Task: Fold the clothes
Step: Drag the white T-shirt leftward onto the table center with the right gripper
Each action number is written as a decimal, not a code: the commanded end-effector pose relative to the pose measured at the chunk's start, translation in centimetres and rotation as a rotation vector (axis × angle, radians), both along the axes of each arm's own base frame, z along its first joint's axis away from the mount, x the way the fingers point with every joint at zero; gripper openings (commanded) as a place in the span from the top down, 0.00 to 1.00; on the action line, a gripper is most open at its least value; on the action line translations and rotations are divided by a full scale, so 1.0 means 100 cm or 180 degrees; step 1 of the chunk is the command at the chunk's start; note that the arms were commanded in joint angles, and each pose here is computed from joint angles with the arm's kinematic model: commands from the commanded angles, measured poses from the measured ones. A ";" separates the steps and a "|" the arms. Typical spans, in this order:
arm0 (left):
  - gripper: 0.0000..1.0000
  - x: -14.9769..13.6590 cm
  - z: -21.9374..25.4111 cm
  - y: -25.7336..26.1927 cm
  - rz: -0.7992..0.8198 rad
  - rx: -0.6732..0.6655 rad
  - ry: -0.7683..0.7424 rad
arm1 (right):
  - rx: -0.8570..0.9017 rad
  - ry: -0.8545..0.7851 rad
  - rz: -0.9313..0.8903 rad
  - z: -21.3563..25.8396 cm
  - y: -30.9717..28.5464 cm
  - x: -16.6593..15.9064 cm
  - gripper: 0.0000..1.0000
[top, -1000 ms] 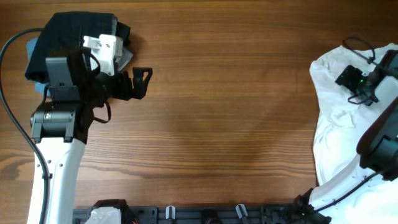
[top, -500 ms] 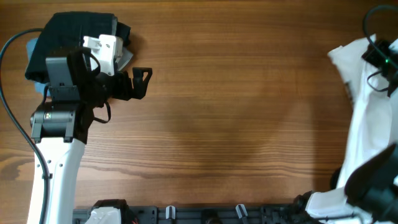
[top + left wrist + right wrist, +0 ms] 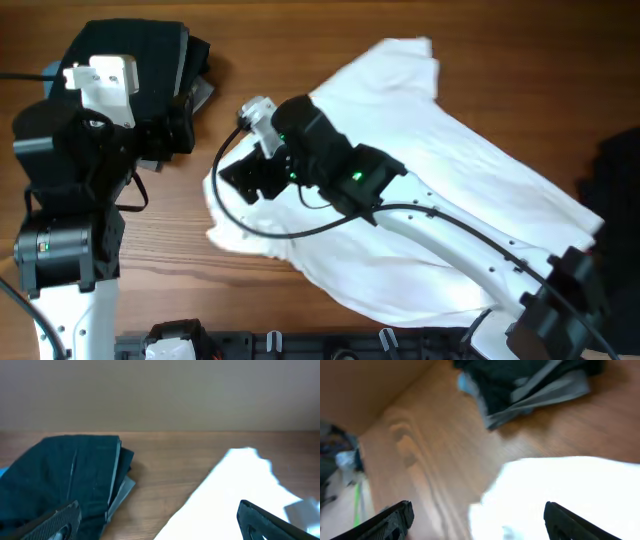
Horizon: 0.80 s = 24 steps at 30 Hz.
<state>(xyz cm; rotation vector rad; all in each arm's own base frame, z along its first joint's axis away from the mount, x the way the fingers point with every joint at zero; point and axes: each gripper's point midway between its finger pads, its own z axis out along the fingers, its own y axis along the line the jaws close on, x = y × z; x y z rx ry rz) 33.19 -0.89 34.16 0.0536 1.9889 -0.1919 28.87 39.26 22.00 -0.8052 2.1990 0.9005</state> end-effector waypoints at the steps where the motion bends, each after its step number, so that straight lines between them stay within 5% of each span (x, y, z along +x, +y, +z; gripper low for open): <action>1: 0.00 0.004 0.003 -0.023 -0.0370 -0.0189 0.0014 | 0.0162 -0.0359 -0.0824 0.064 -0.076 0.051 0.11; 7: 0.00 0.056 -0.085 -0.110 -0.1076 -0.0212 0.0720 | 0.0374 -0.0256 -0.1994 0.114 -0.218 0.075 0.11; 15: 0.00 0.135 -0.229 -0.147 -0.1234 -0.0222 0.1162 | -0.0127 0.0695 -0.2883 0.047 -0.313 0.067 0.09; 21: 0.02 0.138 -0.332 -0.147 -0.1192 -0.0218 0.1667 | -0.0601 0.1321 -0.2939 -0.016 -0.319 0.065 0.06; 24: 0.24 0.131 -0.347 -0.147 -0.1199 -0.0227 0.1807 | -0.0754 0.1566 -0.2927 -0.045 -0.318 0.071 0.06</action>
